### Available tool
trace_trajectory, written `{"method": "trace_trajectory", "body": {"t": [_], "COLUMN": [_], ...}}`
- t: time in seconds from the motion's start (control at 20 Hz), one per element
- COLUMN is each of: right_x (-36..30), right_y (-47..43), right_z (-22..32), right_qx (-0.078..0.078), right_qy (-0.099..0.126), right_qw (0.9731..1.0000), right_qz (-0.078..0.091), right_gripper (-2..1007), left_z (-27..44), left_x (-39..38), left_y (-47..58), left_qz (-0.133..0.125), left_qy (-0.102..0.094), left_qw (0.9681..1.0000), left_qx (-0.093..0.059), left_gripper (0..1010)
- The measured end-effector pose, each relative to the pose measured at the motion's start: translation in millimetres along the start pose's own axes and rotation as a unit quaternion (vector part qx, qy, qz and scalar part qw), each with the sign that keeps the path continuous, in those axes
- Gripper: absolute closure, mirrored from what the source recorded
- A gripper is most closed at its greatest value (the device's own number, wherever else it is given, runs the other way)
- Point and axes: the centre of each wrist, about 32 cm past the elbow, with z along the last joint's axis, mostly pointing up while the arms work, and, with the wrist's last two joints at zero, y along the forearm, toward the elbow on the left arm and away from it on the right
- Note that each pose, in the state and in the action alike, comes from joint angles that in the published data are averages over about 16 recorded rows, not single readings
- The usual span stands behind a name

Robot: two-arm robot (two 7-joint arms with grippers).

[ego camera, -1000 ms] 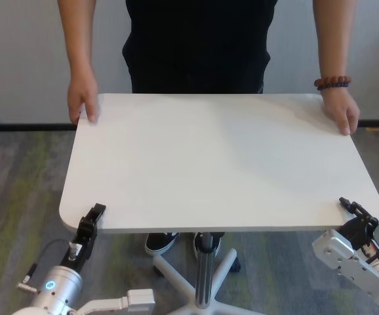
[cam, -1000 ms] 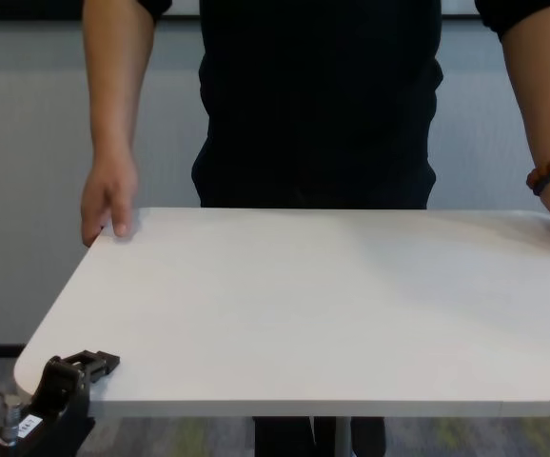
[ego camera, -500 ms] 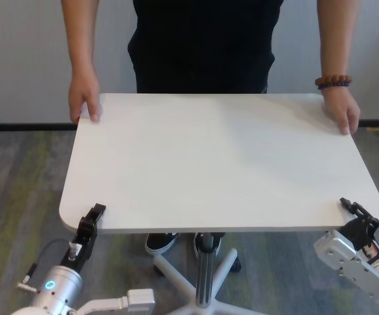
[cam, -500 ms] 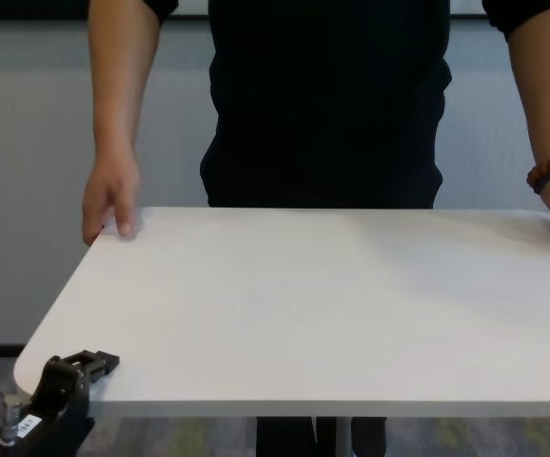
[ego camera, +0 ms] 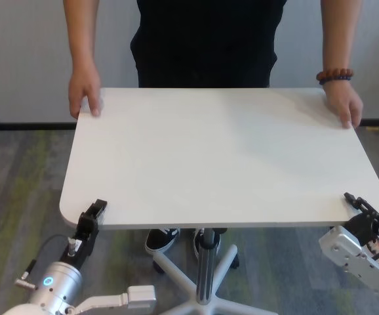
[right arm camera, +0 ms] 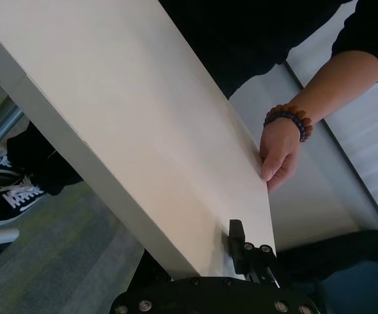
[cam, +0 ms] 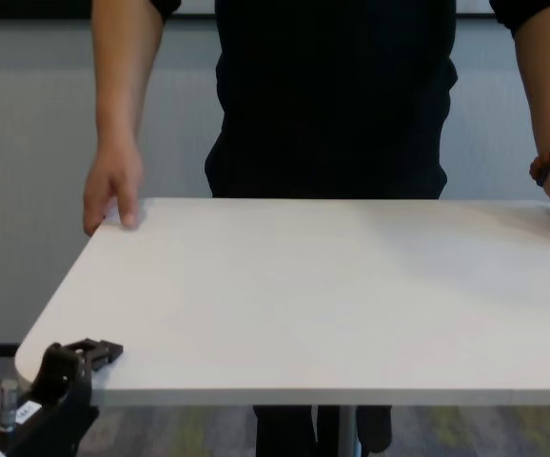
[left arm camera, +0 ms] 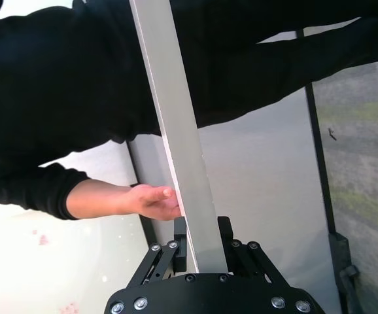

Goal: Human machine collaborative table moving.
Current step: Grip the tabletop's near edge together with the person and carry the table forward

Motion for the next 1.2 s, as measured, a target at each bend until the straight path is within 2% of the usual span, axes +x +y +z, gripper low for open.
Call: {"method": "trace_trajectory", "body": {"t": [0.6, 1.2], "right_x": [9.3, 9.9], "right_y": [7.5, 27.1], "right_z": [-0.5, -7.1], "right_qx": [0.006, 0.009], "right_qy": [-0.003, -0.002], "right_qw": [1.0, 1.0], "right_qz": [-0.004, 0.003], "right_gripper": [608, 608], "left_z": [-1.0, 3.3], "left_x": [11.7, 15.1], "left_y": [-6.2, -27.7], "left_qz": [0.009, 0.011], "left_qy": [0.001, 0.001], "left_qw": [0.9999, 0.9999], "left_qx": [0.005, 0.01], "left_gripper": [721, 721]}}
